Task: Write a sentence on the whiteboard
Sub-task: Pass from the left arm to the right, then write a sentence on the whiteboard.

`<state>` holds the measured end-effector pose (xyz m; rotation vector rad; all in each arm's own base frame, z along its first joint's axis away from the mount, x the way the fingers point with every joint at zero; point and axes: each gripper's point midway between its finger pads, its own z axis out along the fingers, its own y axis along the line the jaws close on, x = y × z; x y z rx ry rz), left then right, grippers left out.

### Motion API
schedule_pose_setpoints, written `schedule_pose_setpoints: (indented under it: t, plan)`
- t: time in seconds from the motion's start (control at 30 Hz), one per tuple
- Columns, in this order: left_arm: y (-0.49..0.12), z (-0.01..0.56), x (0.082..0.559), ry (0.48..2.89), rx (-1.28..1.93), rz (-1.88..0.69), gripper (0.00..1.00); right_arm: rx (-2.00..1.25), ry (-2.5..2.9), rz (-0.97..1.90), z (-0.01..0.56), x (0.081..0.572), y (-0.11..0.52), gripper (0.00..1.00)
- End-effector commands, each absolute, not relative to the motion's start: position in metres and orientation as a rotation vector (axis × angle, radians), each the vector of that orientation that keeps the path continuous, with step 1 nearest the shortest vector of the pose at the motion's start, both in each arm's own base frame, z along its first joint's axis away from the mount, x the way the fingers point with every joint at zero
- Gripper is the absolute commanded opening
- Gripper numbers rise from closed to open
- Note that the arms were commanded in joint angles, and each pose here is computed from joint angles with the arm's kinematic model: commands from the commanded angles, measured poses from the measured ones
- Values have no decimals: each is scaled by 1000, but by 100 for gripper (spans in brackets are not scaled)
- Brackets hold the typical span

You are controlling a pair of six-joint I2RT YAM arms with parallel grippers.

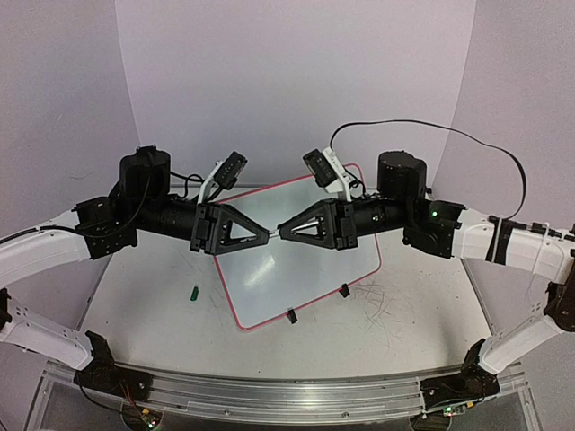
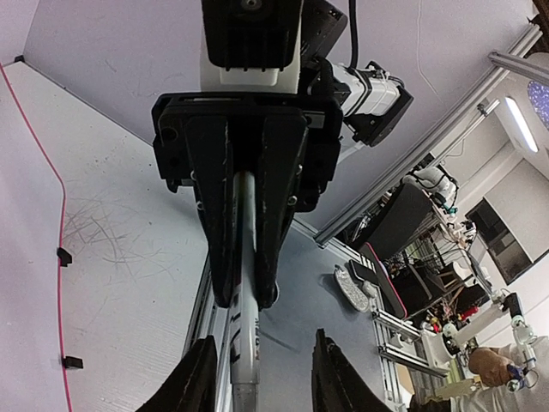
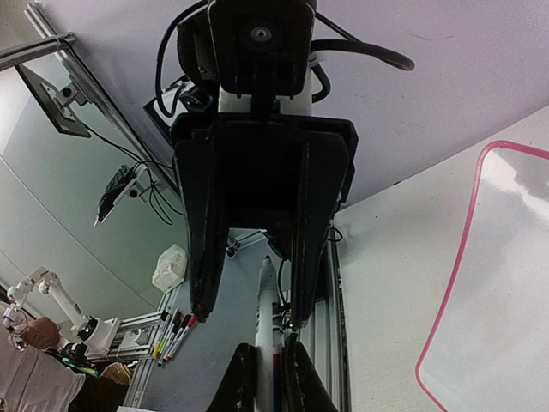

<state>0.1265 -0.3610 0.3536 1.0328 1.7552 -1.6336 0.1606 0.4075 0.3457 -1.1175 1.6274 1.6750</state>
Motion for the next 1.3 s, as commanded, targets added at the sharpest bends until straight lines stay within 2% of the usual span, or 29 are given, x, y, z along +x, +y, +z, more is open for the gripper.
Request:
schedule_pose_setpoints:
  t: [0.0,0.13,0.2,0.23,0.37,0.57,1.0,1.27]
  plan:
    - [-362,354,122,1743,1067,-1659,33,-1117,1536,1654,368,156,399,0]
    - [-361,357,123,1735,1061,-1647,16,-1134,1539,1659,365,155,399,0]
    - [-362,356,125,1743,1056,-1638,3,-1145,1541,1664,363,154,400,0]
    - [-363,355,126,1750,1056,-1635,1,-1146,1544,1662,363,155,401,3]
    - [-367,349,129,1776,1055,-1628,0,-1167,1550,1667,361,155,403,21]
    - [-369,346,132,1797,1048,-1630,0,-1198,1547,1682,360,154,407,25]
    - [-370,352,133,1786,1040,-1624,0,-1217,1571,1693,351,155,412,21]
    - [-372,351,137,1792,1029,-1619,0,-1205,1565,1679,353,158,413,13]
